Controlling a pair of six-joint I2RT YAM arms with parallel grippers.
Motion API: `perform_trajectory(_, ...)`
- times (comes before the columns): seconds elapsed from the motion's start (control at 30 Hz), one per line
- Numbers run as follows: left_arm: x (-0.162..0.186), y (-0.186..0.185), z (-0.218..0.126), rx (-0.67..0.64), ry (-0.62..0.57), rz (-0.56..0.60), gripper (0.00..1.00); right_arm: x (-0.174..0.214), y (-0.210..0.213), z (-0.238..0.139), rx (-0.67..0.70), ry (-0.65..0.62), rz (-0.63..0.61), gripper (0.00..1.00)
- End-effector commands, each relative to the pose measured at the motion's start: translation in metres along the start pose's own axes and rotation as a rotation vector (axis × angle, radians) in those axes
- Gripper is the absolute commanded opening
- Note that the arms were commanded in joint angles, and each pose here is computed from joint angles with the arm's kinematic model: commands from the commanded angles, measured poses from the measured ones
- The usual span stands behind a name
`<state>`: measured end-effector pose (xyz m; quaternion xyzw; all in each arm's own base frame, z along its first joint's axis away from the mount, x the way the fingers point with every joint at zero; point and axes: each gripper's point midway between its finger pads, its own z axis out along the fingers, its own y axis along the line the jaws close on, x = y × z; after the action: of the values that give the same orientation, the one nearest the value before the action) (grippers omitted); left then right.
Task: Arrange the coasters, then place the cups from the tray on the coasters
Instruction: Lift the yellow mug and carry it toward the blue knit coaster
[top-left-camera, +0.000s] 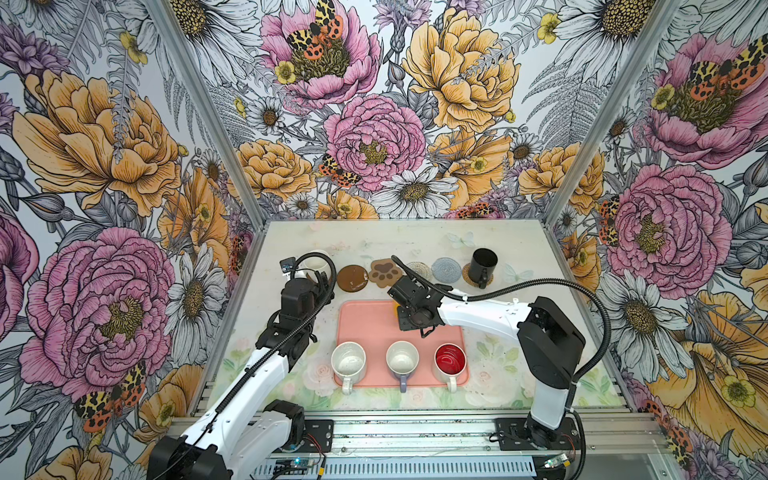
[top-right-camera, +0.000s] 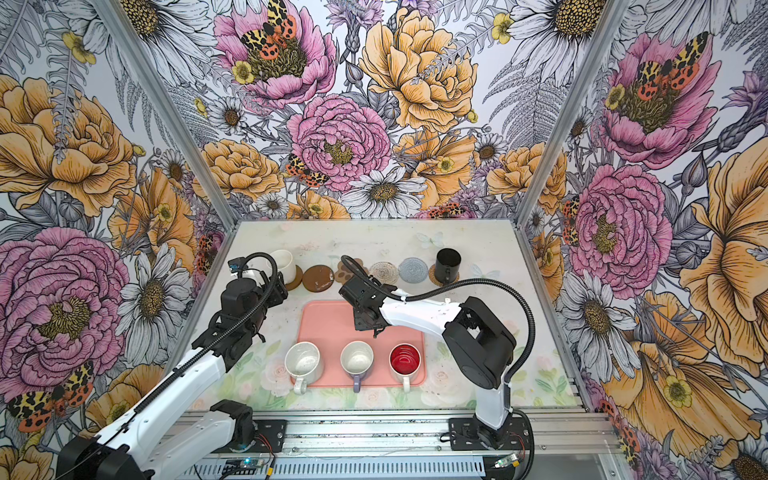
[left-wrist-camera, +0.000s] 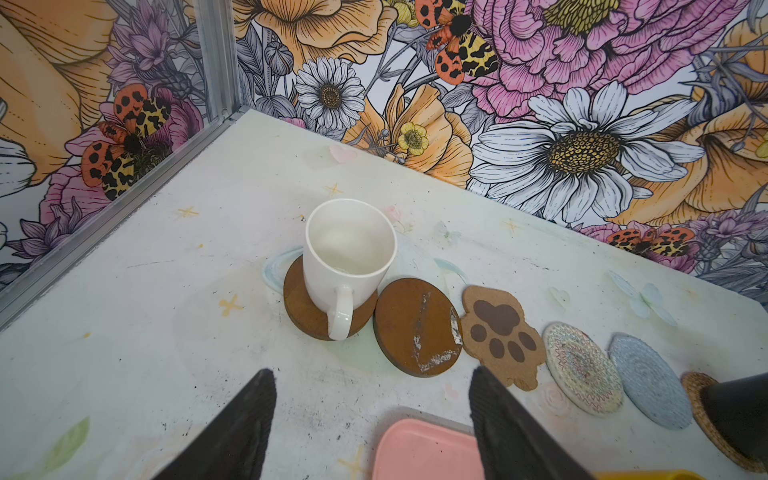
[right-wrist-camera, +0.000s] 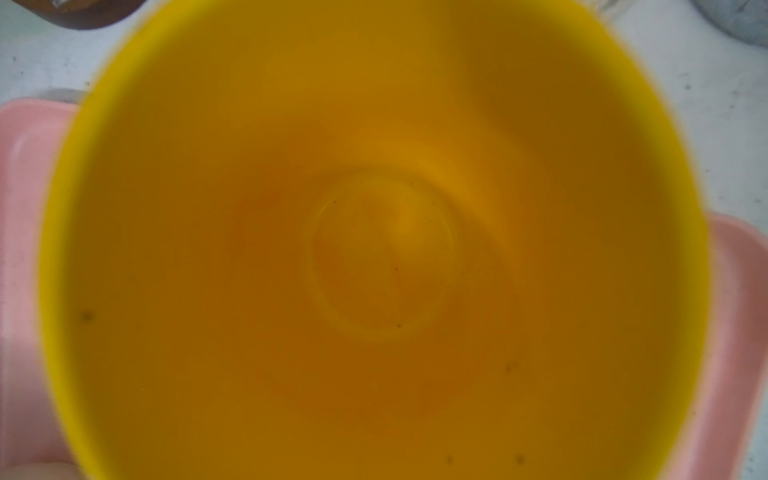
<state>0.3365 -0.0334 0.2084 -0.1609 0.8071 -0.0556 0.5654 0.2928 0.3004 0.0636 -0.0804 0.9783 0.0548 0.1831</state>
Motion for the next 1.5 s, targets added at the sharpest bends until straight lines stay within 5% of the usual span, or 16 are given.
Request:
perform_trajectory(0.0,-0.002,-0.001,-0.001,0.023,-0.010,-0.033,0.75,-0.031,0.003,-0.024,0.012,-0.128,-0.011,0.00)
perform_trajectory(0.73,-0.003,0.002,-0.004,0.020,-0.018,-0.036,0.75,-0.056,0.004,-0.057,-0.043,-0.204,-0.043,0.00)
perform_trajectory(1.47,-0.001,0.003,-0.001,0.021,-0.012,-0.045,0.75,-0.117,-0.094,-0.075,0.030,-0.277,0.066,0.00)
